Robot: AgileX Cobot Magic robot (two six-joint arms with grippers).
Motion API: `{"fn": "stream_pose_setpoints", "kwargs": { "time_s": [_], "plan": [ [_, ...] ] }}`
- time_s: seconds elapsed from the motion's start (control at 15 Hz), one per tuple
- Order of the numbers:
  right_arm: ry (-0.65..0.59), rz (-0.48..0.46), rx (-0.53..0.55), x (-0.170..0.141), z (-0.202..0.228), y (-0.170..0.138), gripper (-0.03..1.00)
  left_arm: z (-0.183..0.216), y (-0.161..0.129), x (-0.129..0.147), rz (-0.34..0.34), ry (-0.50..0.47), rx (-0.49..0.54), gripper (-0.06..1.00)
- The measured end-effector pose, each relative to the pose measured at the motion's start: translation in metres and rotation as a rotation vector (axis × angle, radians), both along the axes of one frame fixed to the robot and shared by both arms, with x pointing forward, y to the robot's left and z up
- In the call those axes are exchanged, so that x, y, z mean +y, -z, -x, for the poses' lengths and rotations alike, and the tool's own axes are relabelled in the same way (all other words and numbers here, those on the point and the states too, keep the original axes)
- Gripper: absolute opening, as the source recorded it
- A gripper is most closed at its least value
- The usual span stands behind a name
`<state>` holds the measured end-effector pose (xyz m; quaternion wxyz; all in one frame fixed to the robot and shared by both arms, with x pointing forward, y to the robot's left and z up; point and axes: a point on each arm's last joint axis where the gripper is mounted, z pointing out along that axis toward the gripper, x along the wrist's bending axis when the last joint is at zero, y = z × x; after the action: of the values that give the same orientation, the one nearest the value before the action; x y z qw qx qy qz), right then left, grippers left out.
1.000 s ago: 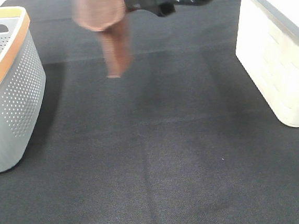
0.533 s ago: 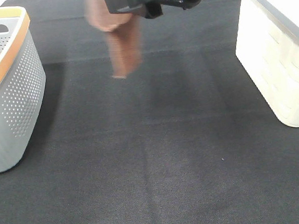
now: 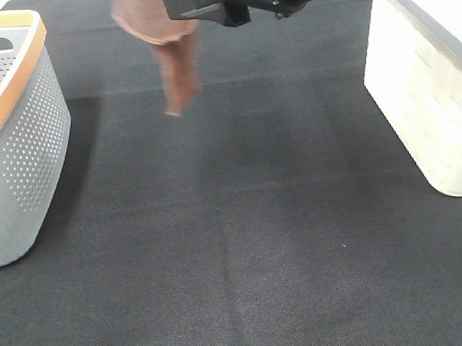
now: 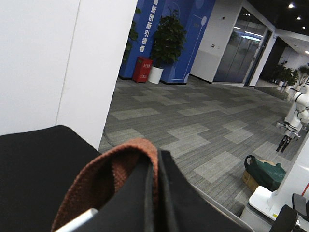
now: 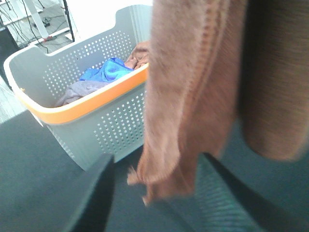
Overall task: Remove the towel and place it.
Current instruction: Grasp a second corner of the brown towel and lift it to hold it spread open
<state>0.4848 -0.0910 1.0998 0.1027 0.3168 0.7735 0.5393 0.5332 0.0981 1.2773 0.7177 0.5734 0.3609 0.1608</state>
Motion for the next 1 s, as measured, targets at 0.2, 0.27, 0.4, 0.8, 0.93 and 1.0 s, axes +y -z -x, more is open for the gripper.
{"fn": "stream_pose_setpoints", "kwargs": {
  "time_s": [0.2, 0.27, 0.4, 0.8, 0.93, 1.0],
  "plan": [
    [-0.023, -0.025, 0.031, 0.002, 0.003, -0.001, 0.44, 0.001, 0.004, -0.011, -0.022, 0.002, -0.019, 0.00],
    [-0.035, -0.027, 0.039, 0.003, 0.004, -0.001, 0.44, -0.004, 0.009, -0.014, -0.032, -0.001, -0.012, 0.00],
    [-0.035, -0.028, 0.039, 0.003, 0.004, -0.001, 0.44, -0.007, 0.012, -0.016, -0.034, -0.007, -0.008, 0.00],
    [-0.015, -0.028, 0.030, 0.002, 0.002, -0.001, 0.57, -0.007, 0.011, -0.015, -0.030, -0.012, -0.011, 0.00],
    [-0.002, -0.028, 0.023, 0.001, 0.001, -0.001, 0.58, -0.007, 0.011, -0.015, -0.026, -0.018, -0.015, 0.00],
    [-0.002, -0.028, 0.023, 0.001, 0.001, -0.001, 0.58, -0.007, 0.011, -0.015, -0.026, -0.018, -0.015, 0.00]
  ]
}}
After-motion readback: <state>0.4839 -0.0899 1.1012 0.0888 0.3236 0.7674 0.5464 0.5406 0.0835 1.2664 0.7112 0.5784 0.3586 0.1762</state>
